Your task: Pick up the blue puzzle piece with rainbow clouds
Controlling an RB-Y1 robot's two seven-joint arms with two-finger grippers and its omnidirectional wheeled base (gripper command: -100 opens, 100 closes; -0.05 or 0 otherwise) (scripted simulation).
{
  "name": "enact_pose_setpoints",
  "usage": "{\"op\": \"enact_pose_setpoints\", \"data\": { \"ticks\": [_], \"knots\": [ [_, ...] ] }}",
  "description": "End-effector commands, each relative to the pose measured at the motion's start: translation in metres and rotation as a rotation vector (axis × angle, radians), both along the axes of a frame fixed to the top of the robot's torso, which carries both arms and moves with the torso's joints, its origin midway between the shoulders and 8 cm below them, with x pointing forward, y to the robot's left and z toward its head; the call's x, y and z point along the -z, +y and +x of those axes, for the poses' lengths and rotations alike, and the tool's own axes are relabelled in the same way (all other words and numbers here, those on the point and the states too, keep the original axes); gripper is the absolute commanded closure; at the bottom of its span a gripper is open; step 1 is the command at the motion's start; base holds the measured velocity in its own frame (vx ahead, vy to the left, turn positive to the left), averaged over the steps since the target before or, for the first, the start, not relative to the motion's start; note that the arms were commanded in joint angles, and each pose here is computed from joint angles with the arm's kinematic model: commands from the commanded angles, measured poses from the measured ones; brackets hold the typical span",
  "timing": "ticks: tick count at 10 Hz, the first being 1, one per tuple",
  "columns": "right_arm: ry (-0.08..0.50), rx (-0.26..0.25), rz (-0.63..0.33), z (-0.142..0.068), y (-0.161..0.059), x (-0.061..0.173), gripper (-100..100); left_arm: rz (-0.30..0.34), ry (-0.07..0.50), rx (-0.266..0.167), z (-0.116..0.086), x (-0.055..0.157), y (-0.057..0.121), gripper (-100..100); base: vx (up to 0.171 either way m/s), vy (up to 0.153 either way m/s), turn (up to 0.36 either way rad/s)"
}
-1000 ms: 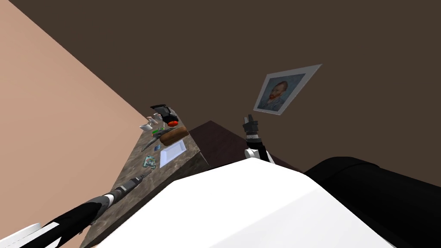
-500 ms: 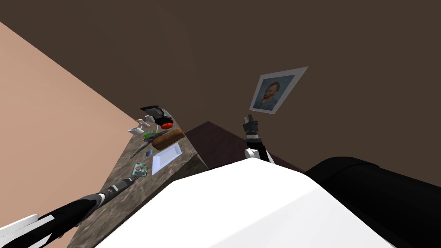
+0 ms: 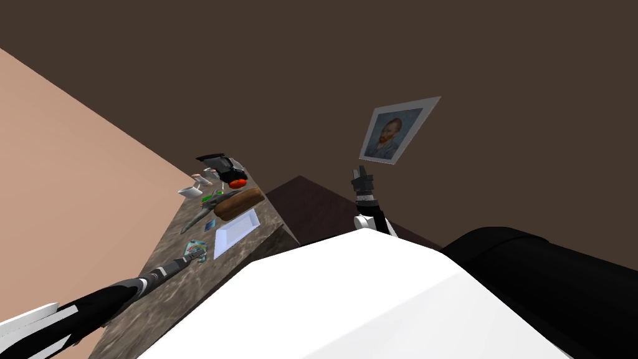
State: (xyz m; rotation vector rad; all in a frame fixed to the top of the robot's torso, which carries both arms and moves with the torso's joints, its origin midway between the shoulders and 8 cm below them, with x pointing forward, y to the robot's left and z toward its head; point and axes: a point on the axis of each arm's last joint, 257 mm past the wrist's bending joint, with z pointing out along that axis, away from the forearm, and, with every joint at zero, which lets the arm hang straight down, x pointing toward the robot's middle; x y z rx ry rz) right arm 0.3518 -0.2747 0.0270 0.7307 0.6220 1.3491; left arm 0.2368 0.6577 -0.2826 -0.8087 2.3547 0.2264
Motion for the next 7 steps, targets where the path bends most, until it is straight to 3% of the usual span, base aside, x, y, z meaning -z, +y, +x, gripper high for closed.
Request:
{"op": "enact_pose_setpoints", "data": {
  "ticks": [1, 2, 5, 6, 7],
  "knots": [
    [0.0, 0.0, 0.0, 0.0, 0.0, 0.0, 0, -0.001, 0.001, -0.035, -0.01, 0.002, 0.01, -100, -0.049, -0.002, -0.219],
    [0.0, 0.0, 0.0, 0.0, 0.0, 0.0, 0, -0.001, 0.001, -0.035, -0.01, 0.002, 0.01, -100, -0.053, 0.006, -0.133],
    [0.0, 0.0, 0.0, 0.0, 0.0, 0.0, 0, -0.002, 0.002, -0.14, -0.04, 0.008, 0.04, -100, -0.097, 0.0, -0.343],
    [0.0, 0.0, 0.0, 0.0, 0.0, 0.0, 0, -0.002, 0.002, -0.14, -0.04, 0.008, 0.04, -100, -0.1, 0.002, -0.067],
    [0.0, 0.0, 0.0, 0.0, 0.0, 0.0, 0, -0.002, 0.003, -0.208, -0.062, 0.012, 0.058, -100, -0.102, 0.0, -0.301]
  ]
}}
